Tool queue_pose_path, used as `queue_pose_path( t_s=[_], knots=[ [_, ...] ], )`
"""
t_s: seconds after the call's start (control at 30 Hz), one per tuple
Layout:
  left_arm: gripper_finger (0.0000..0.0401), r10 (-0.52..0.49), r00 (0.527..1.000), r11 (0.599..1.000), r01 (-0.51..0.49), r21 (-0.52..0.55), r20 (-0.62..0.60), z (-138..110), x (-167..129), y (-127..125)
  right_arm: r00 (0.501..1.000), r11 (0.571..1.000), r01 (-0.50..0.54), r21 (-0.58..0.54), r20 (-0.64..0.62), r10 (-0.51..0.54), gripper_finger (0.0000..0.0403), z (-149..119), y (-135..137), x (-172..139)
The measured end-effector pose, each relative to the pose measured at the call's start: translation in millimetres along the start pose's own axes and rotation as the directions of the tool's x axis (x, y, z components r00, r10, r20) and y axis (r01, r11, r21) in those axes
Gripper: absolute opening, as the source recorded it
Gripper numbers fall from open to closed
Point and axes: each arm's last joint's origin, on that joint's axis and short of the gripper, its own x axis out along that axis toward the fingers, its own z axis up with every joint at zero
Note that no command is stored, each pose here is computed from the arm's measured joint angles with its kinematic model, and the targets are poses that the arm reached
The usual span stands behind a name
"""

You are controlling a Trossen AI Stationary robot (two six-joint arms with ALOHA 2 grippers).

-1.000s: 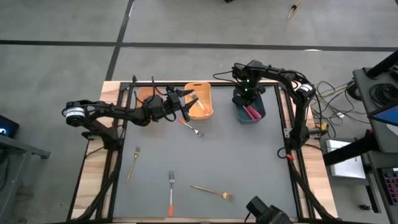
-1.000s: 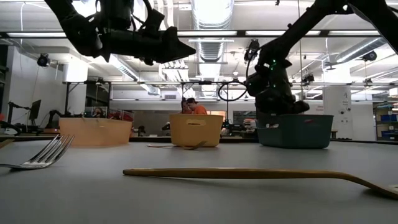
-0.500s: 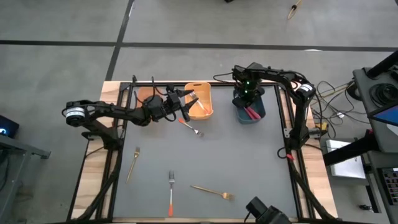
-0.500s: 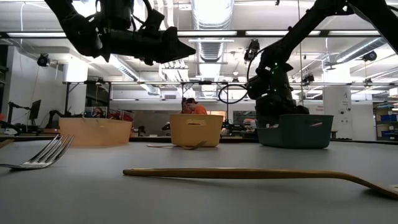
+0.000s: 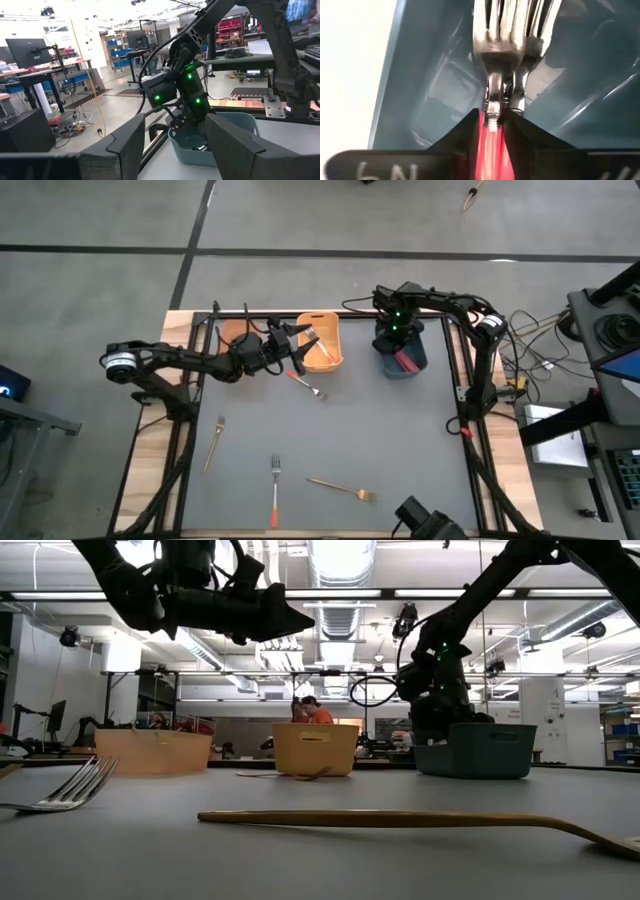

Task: Sort silverware by color (type)
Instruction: Put the red fork into the blue bin, then put the orange fork into the yellow bin

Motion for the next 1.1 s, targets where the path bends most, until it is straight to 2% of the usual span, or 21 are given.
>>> queue_pose_path(
  t_s=[0.13,0.3,0.5,0.7,0.83,1.1],
  knots=[
    [0.019,0.0,1.0,1.0,0.0,0.0,0.0,0,0,0,1.0,1.0,0.0,0.004,0.001,0.0,0.011,0,0,-1],
    [0.019,-0.001,1.0,1.0,0.001,0.0,-0.001,0,0,0,1.0,1.0,0.002,0.0,0.024,-0.002,0.0127,-4,1,-9],
    [0.019,-0.001,1.0,1.0,0.001,0.0,-0.001,0,0,0,0.995,1.0,-0.006,0.0,0.098,0.007,0.0126,-15,6,-31],
    [0.019,-0.003,1.0,1.0,0.003,-0.018,-0.006,1,-1,0,0.976,0.998,-0.011,-0.06,0.216,0.023,0.0115,-30,22,-58],
    [0.019,-0.017,0.997,0.999,0.015,-0.033,-0.074,2,-5,1,0.939,0.989,-0.009,-0.145,0.338,0.058,0.0109,-41,42,-75],
    [0.019,-0.064,0.961,0.998,0.061,-0.019,-0.269,5,-24,0,0.813,0.941,0.004,-0.339,0.549,0.194,0.0095,-74,82,-89]
  ],
)
